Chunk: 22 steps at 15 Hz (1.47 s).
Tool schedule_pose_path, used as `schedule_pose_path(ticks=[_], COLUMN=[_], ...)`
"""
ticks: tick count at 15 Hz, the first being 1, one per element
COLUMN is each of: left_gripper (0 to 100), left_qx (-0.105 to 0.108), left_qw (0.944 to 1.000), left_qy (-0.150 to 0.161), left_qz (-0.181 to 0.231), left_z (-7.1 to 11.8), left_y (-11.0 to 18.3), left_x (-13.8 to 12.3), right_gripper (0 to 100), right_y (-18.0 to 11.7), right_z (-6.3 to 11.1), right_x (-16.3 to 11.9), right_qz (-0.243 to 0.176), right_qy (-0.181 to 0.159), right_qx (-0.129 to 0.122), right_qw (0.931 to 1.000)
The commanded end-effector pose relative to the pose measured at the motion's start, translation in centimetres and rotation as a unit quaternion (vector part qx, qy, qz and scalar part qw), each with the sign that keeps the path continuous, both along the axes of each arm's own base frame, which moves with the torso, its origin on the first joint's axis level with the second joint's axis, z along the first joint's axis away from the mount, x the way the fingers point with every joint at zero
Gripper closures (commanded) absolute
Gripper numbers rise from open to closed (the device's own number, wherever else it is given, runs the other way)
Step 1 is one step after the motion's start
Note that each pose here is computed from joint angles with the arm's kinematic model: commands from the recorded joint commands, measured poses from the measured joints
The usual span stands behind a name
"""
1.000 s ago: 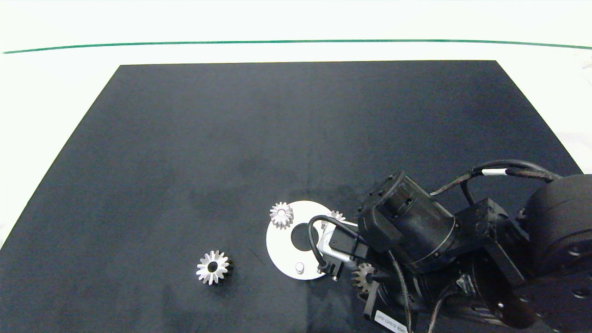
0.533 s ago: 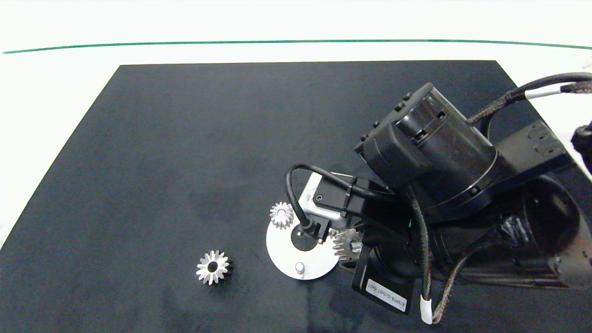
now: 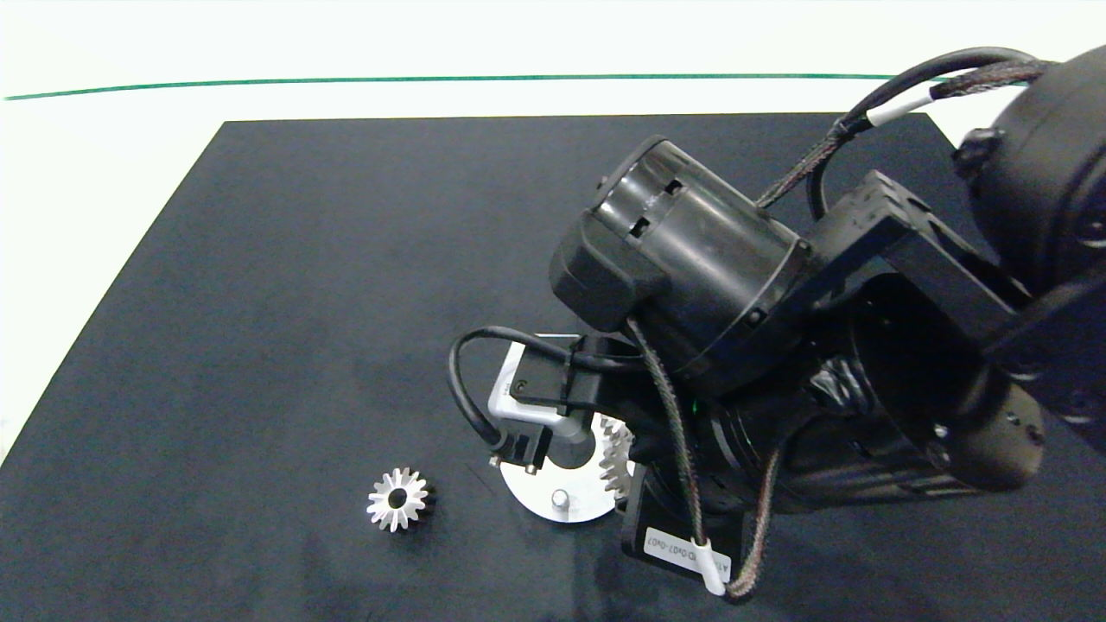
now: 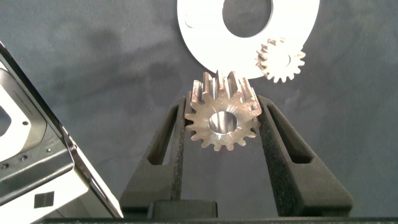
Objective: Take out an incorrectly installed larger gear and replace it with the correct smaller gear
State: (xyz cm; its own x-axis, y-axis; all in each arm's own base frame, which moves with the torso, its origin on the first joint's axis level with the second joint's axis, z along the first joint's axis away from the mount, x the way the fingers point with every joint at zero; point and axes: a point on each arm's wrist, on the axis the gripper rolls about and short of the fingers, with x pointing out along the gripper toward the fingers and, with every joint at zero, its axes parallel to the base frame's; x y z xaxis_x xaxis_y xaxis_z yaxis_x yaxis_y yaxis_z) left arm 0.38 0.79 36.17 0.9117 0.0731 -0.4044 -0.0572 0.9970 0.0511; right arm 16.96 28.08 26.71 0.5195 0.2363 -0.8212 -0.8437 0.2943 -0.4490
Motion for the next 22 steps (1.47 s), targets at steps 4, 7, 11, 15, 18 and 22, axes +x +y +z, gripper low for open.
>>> schedule_pose_path(ticks=[4, 7, 11, 15, 18, 22], left_gripper=[0, 0, 0, 0, 0, 0], left_qx=[0.001, 0.004, 0.004, 0.004, 0.004, 0.003], left_qw=[1.0, 1.0, 1.0, 1.0, 1.0, 1.0], left_qy=[0.001, -0.001, -0.001, -0.001, -0.001, -0.002], left_qz=[0.001, -0.001, -0.001, -0.001, -0.001, -0.001], left_z=[0.0, 0.0, 0.0, 0.0, 0.0, 0.0], left_y=[0.1, 0.1, 0.1, 0.1, 0.1, 0.1], left_x=[-0.1, -0.3, -0.3, -0.3, -0.3, -0.3], right_gripper=[69, 69, 69, 69, 69, 69], right_y=[4.0, 4.6, 4.8, 5.1, 5.1, 5.1], right_z=[-3.6, -4.4, -5.0, -5.9, -6.2, -6.1], right_x=[0.5, 0.6, 1.0, 1.4, 1.7, 1.8], right_qz=[0.025, 0.028, 0.023, 0.02, 0.015, 0.012], right_qy=[0.022, 0.026, 0.031, 0.036, 0.037, 0.037], right_qx=[-0.051, -0.06, -0.066, -0.076, -0.081, -0.078], right_qw=[0.9982, 0.9975, 0.9971, 0.9962, 0.9959, 0.9962])
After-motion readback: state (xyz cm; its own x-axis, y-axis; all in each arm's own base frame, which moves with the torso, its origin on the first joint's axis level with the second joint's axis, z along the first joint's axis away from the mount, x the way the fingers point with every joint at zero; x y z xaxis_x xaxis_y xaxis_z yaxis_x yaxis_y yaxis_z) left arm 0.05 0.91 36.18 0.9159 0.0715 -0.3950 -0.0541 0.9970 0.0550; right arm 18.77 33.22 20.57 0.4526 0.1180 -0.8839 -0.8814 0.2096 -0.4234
